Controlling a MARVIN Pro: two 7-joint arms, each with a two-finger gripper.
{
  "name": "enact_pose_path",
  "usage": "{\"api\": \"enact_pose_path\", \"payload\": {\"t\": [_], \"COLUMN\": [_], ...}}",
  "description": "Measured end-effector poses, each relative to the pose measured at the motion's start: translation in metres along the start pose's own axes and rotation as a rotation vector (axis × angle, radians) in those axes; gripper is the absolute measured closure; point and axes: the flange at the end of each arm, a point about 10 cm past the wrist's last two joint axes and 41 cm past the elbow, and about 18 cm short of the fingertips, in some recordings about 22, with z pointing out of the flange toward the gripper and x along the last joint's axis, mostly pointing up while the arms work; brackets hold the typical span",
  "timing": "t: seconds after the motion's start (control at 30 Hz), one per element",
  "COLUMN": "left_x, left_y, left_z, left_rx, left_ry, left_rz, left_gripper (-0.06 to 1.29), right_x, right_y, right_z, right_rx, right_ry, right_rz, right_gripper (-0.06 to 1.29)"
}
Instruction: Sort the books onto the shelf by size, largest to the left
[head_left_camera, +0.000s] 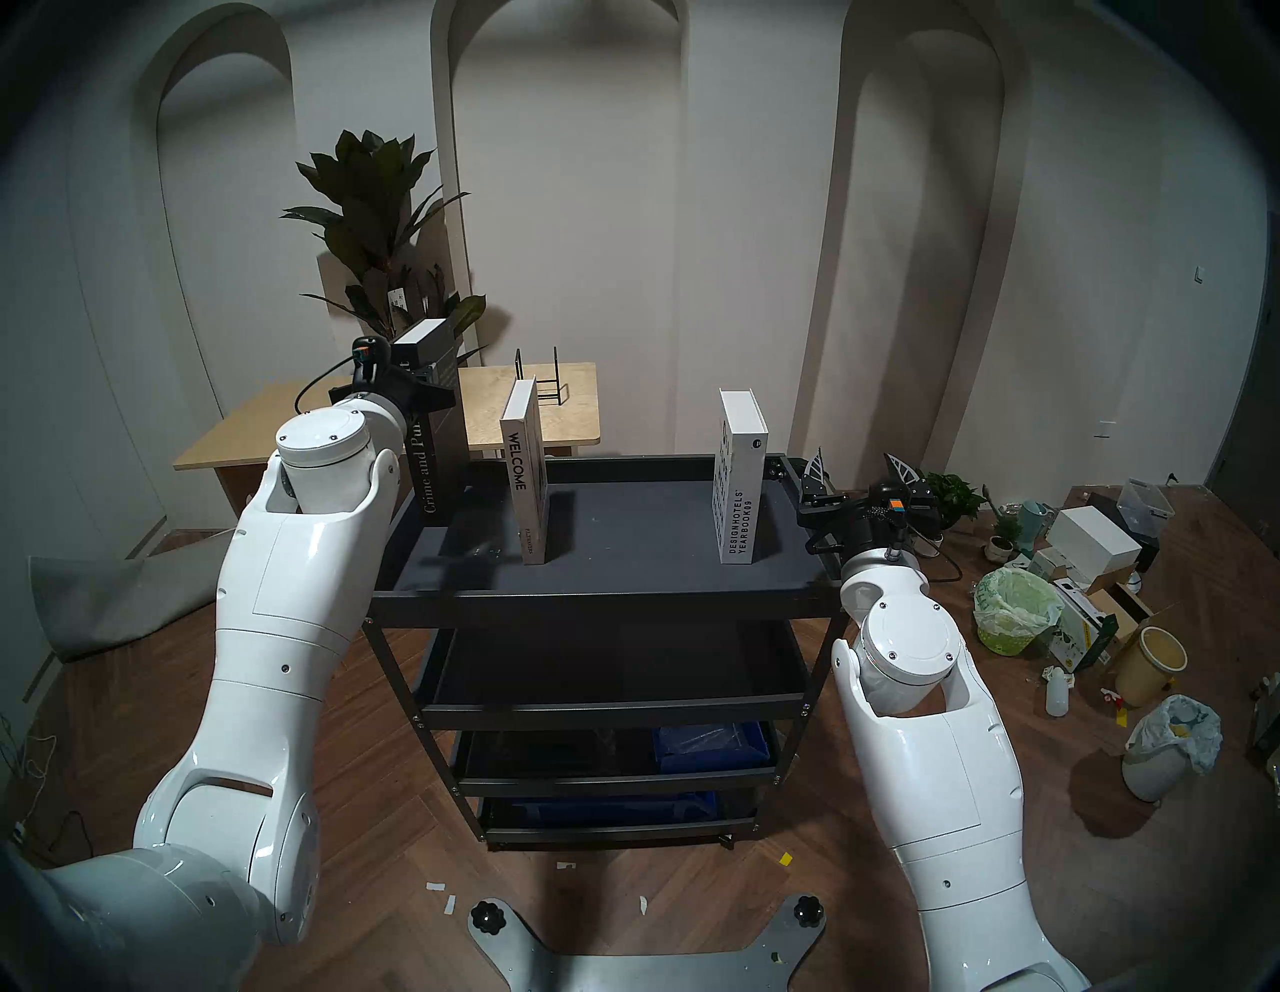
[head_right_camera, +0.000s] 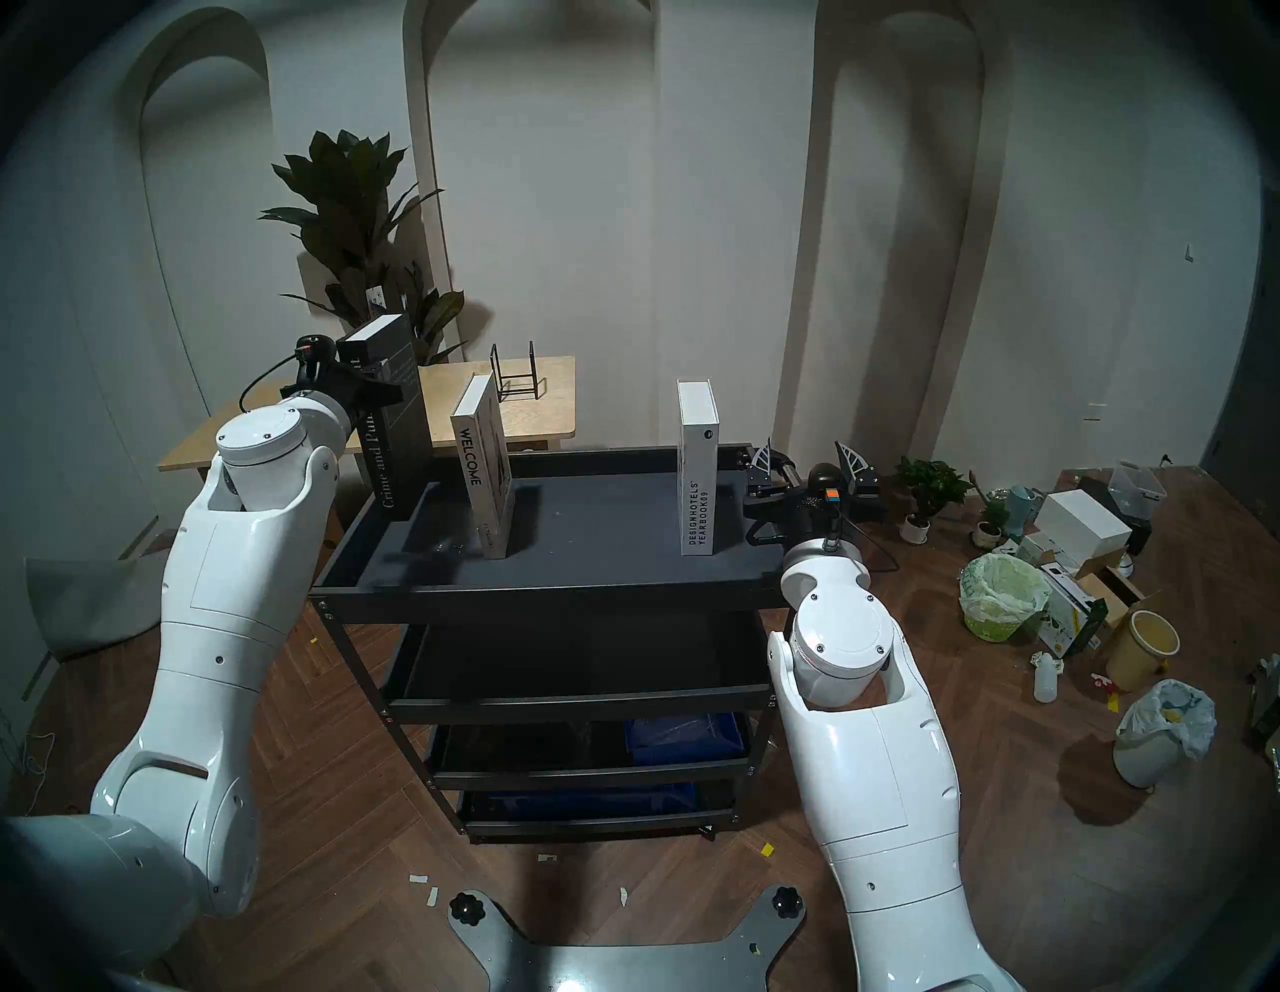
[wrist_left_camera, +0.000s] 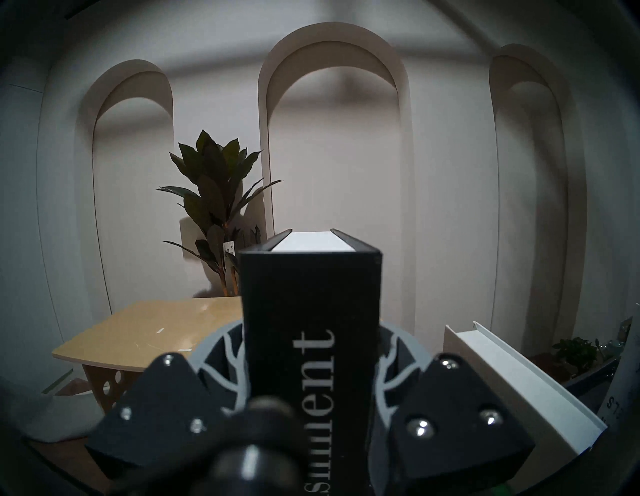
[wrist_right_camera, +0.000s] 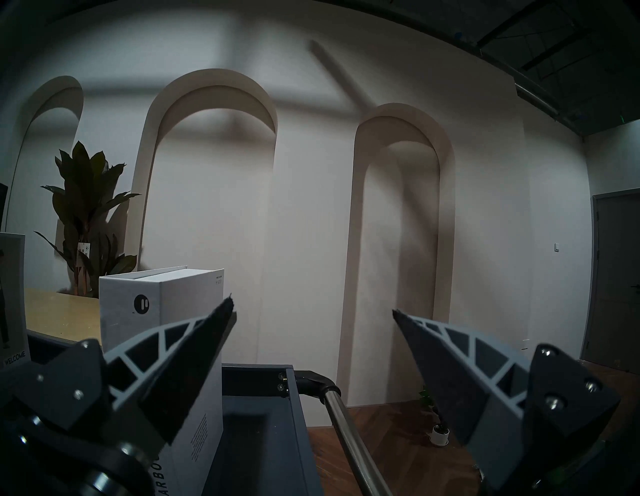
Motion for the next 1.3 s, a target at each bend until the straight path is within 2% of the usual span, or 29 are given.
{"api": "enact_pose_path", "payload": {"t": [0.4, 0.87, 1.3], "left_x": [-0.016, -0.036, -0.044], "left_y": [0.004, 0.004, 0.011], "left_z": [-0.001, -0.01, -0.021], "left_rx": [-0.017, 0.012, 0.011], "left_ry": [-0.007, -0.029, -0.003], "left_rz": [-0.04, -0.064, -0.048], "left_gripper": [0.8, 0.8, 0.8], "right_x": [0.005, 0.009, 0.008], "right_y": [-0.002, -0.003, -0.003], "right_z": [0.003, 0.001, -0.004], "right_rx": [-0.005, 0.016, 0.025], "right_ry": [0.013, 0.026, 0.023], "right_rz": [-0.012, -0.022, -0.021], "right_gripper": [0.0, 0.0, 0.0]}}
